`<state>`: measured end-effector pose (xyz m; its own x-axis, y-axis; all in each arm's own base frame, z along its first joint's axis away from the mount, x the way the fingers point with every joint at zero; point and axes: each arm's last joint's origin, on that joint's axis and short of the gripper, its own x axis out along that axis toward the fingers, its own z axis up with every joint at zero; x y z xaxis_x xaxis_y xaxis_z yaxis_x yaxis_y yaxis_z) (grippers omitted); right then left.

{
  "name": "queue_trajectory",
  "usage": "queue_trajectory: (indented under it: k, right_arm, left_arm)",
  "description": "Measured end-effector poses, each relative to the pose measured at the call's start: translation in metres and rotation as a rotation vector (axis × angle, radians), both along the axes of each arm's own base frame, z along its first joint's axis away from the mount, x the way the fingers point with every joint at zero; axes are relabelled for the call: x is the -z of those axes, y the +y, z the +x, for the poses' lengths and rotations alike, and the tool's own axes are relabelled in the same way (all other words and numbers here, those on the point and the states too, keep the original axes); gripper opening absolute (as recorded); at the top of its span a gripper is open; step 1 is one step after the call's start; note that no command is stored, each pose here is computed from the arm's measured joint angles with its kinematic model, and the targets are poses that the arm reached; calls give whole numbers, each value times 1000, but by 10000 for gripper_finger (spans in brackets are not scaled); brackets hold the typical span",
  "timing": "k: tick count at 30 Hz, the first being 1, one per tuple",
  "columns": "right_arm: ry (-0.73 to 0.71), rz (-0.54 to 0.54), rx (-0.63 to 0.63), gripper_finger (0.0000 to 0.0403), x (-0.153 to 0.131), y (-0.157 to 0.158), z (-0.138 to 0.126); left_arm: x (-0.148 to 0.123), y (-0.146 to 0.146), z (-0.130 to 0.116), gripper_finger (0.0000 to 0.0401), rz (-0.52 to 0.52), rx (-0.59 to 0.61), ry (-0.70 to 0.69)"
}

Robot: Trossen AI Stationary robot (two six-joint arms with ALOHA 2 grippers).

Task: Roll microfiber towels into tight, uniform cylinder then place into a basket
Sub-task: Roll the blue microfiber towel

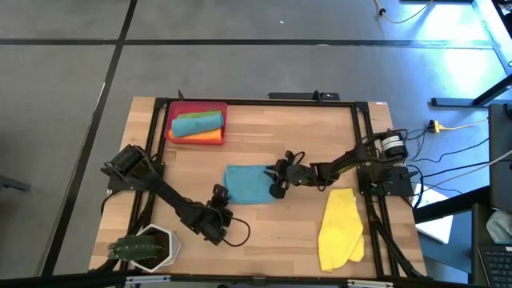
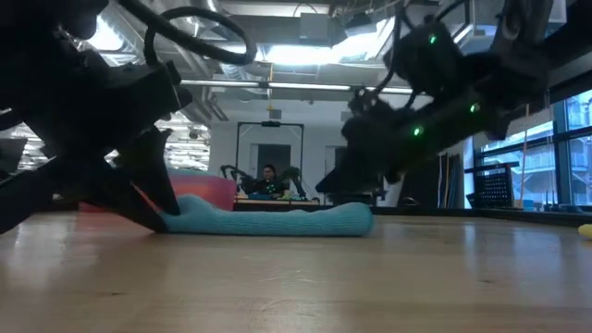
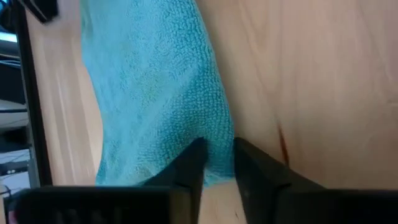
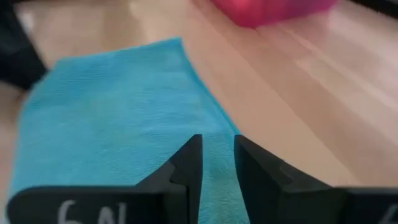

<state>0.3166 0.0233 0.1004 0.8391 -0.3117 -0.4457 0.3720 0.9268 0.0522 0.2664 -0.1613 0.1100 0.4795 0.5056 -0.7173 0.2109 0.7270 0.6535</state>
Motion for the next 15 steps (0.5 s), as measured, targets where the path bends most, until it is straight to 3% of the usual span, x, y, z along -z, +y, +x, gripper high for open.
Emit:
queue_trajectory:
  k: [5, 7, 15]
  right_arm:
    - [29, -109, -102, 105, -17, 14, -5]
    - [28, -135, -144, 124, -20, 22, -6]
    - [59, -236, -433, 250, -15, 73, -17]
  left_arm:
    - [1, 0, 0, 12, -27, -40, -25]
    - [1, 0, 0, 6, -49, -62, -38]
    - [1, -1, -1, 1, -94, -109, -69]
